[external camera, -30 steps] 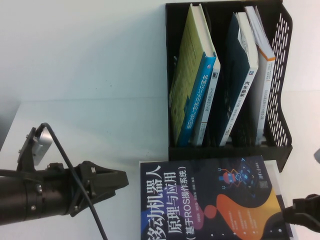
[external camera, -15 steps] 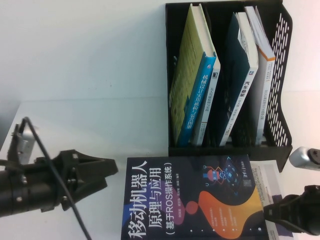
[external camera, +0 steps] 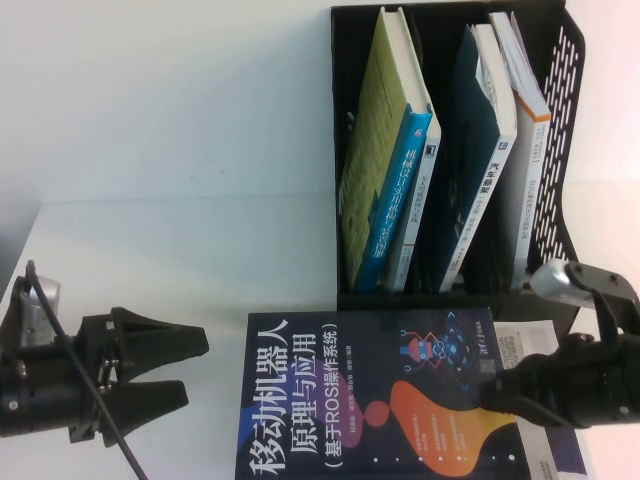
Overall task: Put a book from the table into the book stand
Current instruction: Pick up the book with your left arm
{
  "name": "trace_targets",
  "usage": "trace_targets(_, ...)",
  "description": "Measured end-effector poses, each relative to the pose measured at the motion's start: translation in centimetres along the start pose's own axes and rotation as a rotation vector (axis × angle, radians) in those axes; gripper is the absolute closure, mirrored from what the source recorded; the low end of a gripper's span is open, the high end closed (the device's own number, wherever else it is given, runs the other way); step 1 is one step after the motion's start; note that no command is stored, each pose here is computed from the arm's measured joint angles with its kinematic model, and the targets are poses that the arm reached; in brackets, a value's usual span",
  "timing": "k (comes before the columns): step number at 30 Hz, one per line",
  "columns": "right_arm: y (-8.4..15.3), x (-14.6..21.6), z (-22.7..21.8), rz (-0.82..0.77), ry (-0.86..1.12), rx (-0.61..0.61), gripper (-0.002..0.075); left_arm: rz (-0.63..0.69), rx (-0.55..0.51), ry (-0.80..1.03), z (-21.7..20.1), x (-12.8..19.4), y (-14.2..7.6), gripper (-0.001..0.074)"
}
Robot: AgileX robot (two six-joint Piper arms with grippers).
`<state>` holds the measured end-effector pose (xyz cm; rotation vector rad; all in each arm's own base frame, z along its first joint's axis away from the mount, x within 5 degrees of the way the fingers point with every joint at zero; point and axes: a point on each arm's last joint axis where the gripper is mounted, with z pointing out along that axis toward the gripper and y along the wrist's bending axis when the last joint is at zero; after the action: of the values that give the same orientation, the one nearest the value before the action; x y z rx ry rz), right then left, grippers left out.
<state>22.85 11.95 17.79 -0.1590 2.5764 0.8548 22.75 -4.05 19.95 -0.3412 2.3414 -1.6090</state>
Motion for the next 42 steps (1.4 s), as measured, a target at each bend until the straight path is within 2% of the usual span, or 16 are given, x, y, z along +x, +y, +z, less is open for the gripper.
trace_targets(12,0.7,-2.2,-0.6,-0.029,-0.093,0.022,0.0725,-0.065,-0.01,0.03,0.9,-0.5,1.7,0.0044)
trace_targets(20,-1.3,-3.0,-1.6,0.015,-0.126,0.074,0.0725,-0.071,-0.014,0.133,3.0,0.6,1.7,0.0043)
trace_targets(26,-1.5,-2.5,-1.8,-0.029,-0.061,0.051,0.0725,-0.11,-0.008,0.128,3.6,0.4,2.0,0.0043)
trace_targets(34,-1.7,-2.0,-1.0,-0.019,0.0,0.03,0.0725,-0.202,-0.005,0.092,4.3,-0.2,3.6,0.0043)
trace_targets(42,-2.1,-1.9,-0.5,0.003,0.021,0.037,0.0725,-0.207,0.003,0.092,4.8,-0.4,4.6,0.0043)
